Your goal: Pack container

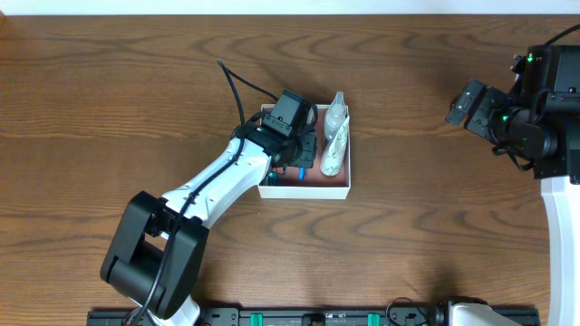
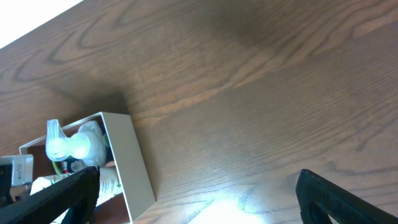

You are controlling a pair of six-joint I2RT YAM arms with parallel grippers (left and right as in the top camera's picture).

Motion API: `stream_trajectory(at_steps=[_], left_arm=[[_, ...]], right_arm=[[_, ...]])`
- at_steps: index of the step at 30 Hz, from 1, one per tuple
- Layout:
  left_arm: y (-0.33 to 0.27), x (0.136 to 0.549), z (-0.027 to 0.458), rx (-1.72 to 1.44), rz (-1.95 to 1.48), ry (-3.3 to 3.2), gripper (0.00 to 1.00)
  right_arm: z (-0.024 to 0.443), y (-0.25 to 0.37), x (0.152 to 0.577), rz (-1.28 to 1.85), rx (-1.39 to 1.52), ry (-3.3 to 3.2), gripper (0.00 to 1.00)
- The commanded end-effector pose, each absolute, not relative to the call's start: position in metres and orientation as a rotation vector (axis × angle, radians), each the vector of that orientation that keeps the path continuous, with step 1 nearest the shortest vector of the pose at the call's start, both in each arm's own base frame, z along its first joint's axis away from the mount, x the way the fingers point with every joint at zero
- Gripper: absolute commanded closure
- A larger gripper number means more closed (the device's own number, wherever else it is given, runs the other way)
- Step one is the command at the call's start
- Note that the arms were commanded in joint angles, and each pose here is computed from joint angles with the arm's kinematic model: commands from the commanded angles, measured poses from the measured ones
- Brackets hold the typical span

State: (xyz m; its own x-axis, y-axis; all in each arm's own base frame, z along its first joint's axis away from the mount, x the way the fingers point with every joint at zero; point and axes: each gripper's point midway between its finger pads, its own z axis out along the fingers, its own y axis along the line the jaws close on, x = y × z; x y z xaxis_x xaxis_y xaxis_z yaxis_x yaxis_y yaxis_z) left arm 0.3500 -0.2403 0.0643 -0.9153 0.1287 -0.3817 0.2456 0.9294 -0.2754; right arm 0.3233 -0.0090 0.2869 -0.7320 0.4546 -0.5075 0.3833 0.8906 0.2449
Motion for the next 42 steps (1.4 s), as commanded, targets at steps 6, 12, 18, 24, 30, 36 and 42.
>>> stream_trajectory(at_steps=[6, 12, 18, 24, 30, 36, 42], left_arm=[[-0.236, 0.353, 0.064, 0.250, -0.442, 2.719, 0.71], [-0.214, 0.374, 0.129, 0.160, -0.484, 2.576, 0.65], [-0.154, 0.384, 0.232, 0.042, -0.484, 2.305, 0.50], [-0.035, 0.362, 0.314, -0.175, -0.191, 2.072, 0.34], [0.017, 0.323, 0.323, -0.263, -0.057, 2.072, 0.17], [0.026, 0.306, 0.298, -0.307, -0.031, 2.189, 0.02], [0.026, 0.307, 0.287, -0.313, -0.028, 2.233, 0.02]], right_arm=[[0.288, -0.012, 0.323, 0.165, 0.628, 2.469, 0.01], [0.289, -0.012, 0.323, 0.165, 0.628, 2.468, 0.01], [0.288, -0.012, 0.323, 0.165, 0.628, 2.469, 0.01], [0.288, -0.012, 0.323, 0.165, 0.628, 2.469, 0.01], [0.288, -0.012, 0.323, 0.165, 0.628, 2.469, 0.01], [0.288, -0.012, 0.323, 0.165, 0.628, 2.469, 0.01], [0.289, -0.012, 0.323, 0.165, 0.628, 2.468, 0.01]])
